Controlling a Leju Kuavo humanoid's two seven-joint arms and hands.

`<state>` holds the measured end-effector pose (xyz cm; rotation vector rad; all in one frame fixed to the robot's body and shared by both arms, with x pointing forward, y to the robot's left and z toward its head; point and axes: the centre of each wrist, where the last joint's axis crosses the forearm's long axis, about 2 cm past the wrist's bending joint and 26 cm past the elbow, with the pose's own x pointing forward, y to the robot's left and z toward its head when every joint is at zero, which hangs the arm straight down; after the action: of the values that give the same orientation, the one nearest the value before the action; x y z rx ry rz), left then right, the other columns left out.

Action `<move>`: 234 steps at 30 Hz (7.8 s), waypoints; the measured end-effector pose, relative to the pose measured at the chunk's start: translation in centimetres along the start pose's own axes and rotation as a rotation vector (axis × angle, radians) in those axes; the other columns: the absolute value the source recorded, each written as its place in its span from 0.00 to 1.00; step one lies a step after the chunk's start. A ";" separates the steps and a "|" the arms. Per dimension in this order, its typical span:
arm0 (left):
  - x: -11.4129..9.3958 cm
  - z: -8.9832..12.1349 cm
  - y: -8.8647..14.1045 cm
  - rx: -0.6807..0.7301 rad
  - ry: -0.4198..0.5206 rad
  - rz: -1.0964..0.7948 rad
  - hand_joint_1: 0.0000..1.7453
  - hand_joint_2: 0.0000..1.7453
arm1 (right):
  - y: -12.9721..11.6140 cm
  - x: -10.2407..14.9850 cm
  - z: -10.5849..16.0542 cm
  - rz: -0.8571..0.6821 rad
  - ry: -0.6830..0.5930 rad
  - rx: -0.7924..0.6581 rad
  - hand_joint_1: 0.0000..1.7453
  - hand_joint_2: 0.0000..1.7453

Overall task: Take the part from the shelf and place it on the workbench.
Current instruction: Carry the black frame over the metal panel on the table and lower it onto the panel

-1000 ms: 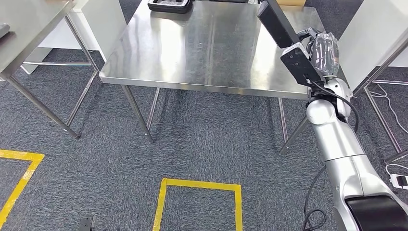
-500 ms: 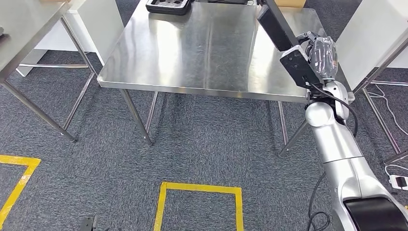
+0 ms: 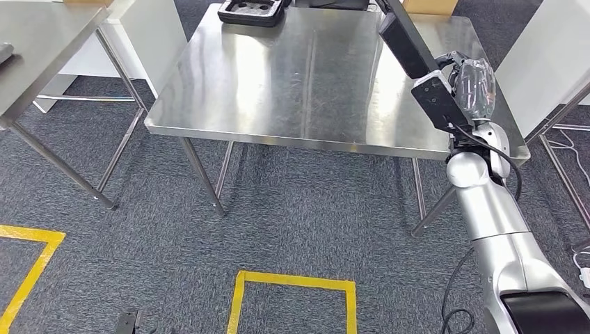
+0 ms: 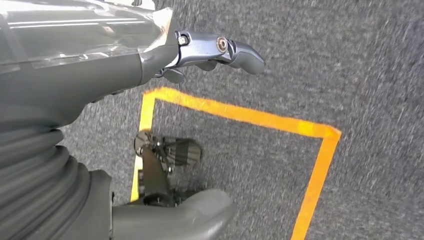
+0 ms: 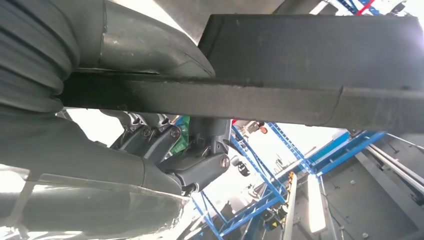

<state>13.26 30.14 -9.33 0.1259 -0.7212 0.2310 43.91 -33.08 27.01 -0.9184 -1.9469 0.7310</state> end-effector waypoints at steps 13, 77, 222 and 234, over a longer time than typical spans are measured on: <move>-0.1 0.0 0.2 0.001 0.001 -0.008 0.00 1.00 | 0.3 0.4 -0.3 -0.011 -0.010 -0.001 1.00 1.00; 0.3 -0.1 -0.8 -0.027 -0.054 -0.019 0.00 1.00 | 0.1 -7.0 -0.1 0.569 0.275 0.151 1.00 1.00; -5.9 3.2 1.7 0.150 0.159 0.215 0.00 0.00 | 19.7 0.0 36.6 -0.688 0.920 0.196 0.00 0.00; -5.9 3.2 1.7 0.150 0.161 0.215 0.00 0.00 | 19.8 -0.1 36.9 -0.662 0.949 0.208 0.00 0.00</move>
<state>6.55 30.21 -10.83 0.1711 -0.5562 0.4953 18.37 -27.42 -5.63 -0.3221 -1.1568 0.0504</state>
